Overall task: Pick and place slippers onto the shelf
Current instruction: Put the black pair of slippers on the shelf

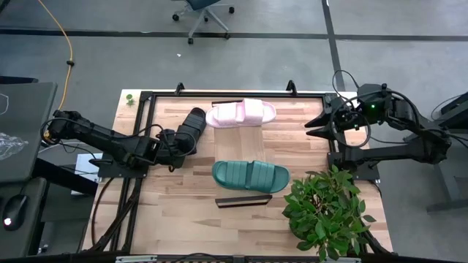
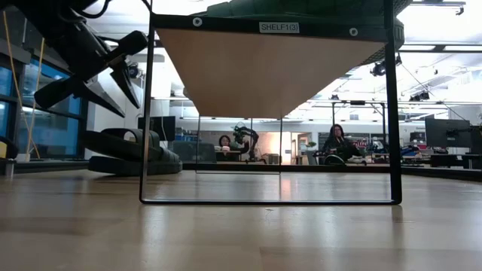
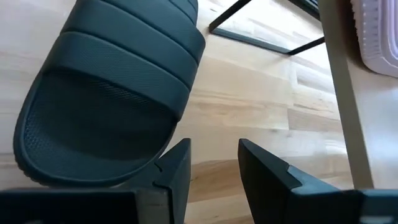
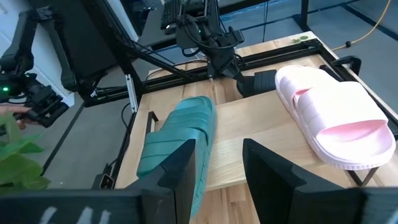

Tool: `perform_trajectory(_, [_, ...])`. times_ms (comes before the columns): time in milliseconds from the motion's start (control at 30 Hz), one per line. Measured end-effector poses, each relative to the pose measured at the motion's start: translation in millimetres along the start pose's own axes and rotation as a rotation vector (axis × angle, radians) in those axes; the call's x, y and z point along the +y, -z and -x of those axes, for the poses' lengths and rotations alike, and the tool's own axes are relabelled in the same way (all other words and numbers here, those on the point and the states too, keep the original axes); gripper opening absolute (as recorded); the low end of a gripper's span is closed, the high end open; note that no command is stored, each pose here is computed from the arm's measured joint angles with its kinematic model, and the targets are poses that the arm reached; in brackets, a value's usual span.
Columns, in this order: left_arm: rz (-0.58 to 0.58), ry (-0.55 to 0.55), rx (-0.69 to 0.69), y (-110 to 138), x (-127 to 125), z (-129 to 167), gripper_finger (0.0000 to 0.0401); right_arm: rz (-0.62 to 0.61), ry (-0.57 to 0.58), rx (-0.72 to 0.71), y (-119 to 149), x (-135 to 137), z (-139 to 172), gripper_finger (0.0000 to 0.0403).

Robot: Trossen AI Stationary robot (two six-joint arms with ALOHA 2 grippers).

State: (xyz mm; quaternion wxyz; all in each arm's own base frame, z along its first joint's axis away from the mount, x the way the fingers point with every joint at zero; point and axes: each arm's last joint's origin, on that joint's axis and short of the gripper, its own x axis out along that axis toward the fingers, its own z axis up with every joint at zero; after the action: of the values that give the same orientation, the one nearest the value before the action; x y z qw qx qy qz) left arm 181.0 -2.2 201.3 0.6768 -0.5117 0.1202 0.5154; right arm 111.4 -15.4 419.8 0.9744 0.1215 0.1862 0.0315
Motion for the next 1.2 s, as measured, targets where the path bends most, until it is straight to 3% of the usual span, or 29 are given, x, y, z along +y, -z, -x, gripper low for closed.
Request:
perform_trajectory(600, [0.028, 0.001, -0.028, -0.8, 0.3, -0.1, 0.0122, 0.026, -0.008, 0.000, 0.1, 0.3, 0.2, 0.0123])
perform_trajectory(733, [0.112, -0.001, -0.062, -0.2, 0.4, -2.1, 0.0122, 0.028, -0.016, 0.001, 0.1, 0.5, 0.2, 0.0123])
perform_trajectory(1200, [0.173, -0.085, -0.055, 2.6, -0.6, -22.1, 0.0122, 0.036, -0.043, 0.005, 0.3, 1.3, 0.3, 0.0123])
